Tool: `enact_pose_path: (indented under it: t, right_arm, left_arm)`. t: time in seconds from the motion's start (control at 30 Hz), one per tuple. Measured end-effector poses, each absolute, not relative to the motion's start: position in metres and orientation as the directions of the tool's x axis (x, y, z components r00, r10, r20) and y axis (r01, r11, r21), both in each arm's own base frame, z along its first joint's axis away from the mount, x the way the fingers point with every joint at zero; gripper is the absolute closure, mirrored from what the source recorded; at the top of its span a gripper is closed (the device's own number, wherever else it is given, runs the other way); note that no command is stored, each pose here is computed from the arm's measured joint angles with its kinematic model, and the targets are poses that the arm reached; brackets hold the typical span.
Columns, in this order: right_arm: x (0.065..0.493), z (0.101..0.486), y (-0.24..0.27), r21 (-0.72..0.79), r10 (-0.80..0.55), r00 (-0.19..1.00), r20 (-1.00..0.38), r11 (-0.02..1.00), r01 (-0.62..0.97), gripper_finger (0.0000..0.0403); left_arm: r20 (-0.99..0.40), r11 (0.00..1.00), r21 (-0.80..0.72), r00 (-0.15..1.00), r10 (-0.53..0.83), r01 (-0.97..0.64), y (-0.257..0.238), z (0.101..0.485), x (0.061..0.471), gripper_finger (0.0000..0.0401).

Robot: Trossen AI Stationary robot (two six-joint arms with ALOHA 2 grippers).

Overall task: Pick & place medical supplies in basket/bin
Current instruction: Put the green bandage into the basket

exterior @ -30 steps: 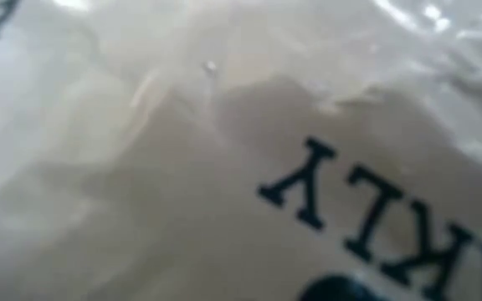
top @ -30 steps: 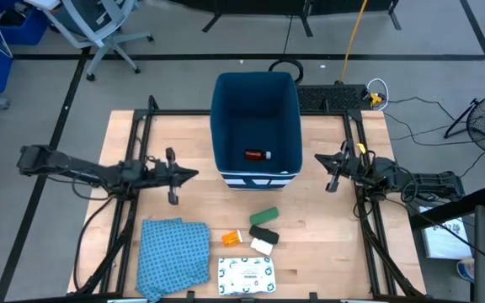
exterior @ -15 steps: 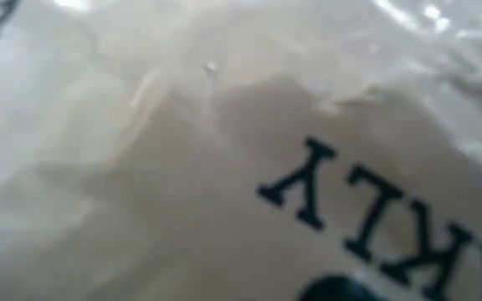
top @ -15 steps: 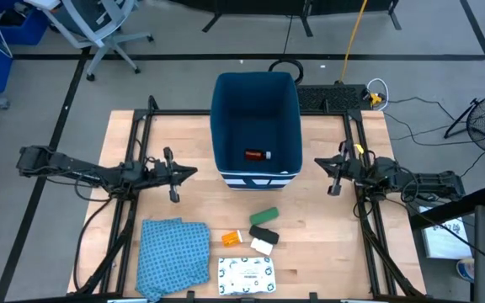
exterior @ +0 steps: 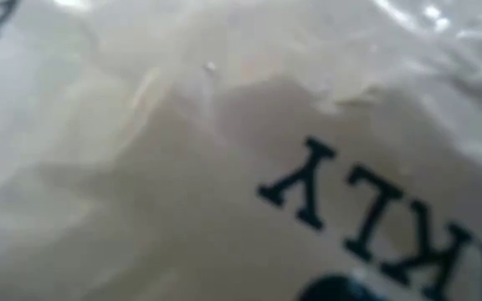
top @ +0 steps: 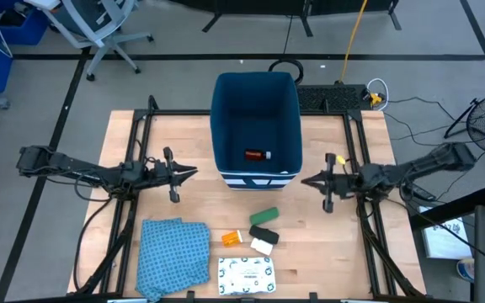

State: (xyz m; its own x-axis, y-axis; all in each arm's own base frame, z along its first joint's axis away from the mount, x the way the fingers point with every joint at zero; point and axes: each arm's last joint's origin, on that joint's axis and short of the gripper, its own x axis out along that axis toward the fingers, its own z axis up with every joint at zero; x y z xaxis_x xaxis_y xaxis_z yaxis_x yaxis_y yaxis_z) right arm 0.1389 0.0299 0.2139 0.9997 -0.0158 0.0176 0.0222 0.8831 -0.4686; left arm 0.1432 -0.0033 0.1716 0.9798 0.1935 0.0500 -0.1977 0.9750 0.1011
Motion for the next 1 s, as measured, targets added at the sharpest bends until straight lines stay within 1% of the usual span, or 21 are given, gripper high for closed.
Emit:
enact_pose_path:
  t: [0.07,0.3,0.4,0.47,0.57,0.63,0.73,0.83,0.93,1.0]
  right_arm:
    - [0.148,0.224,0.040,-0.498,0.010,1.000,0.026,0.867,0.004,0.0403]
    - [0.180,0.241,0.080,-0.568,0.152,0.988,0.004,0.814,-0.123,0.0403]
    - [0.194,0.237,0.094,-0.580,0.175,0.982,-0.067,0.795,-0.181,0.0402]
    - [0.206,0.234,0.101,-0.588,0.173,0.976,-0.133,0.779,-0.218,0.0393]
    - [0.227,0.232,0.109,-0.590,0.154,0.962,-0.225,0.764,-0.261,0.0362]
    - [0.240,0.232,0.113,-0.577,0.140,0.954,-0.265,0.769,-0.273,0.0333]
    - [0.260,0.233,0.122,-0.562,0.128,0.951,-0.281,0.781,-0.271,0.0285]
    - [0.274,0.227,0.124,-0.568,0.078,0.948,-0.308,0.785,-0.249,0.0243]
    - [0.280,0.213,0.114,-0.560,0.026,0.922,-0.386,0.788,-0.257,0.0216]
    - [0.282,0.207,0.104,-0.514,0.011,0.897,-0.441,0.817,-0.262,0.0209]
  left_arm:
    - [0.034,0.976,0.092,0.981,0.193,-0.196,-0.003,0.170,0.143,0.0355]
    - [0.014,0.977,0.085,0.981,0.193,-0.194,-0.003,0.168,0.143,0.0354]
    - [0.014,0.978,0.078,0.981,0.194,-0.194,-0.003,0.168,0.143,0.0354]
    - [0.015,0.978,0.072,0.981,0.193,-0.194,-0.003,0.168,0.143,0.0354]
    - [0.015,0.979,0.065,0.981,0.193,-0.193,-0.003,0.168,0.143,0.0354]
    - [0.016,0.979,0.065,0.981,0.193,-0.193,-0.003,0.168,0.143,0.0354]
    - [0.018,0.979,0.064,0.981,0.192,-0.193,-0.003,0.168,0.143,0.0354]
    - [0.023,0.979,0.063,0.981,0.191,-0.192,-0.003,0.169,0.143,0.0354]
    - [0.023,0.980,0.063,0.982,0.189,-0.190,-0.003,0.169,0.143,0.0354]
    - [0.023,0.980,0.063,0.982,0.188,-0.190,-0.003,0.169,0.143,0.0354]
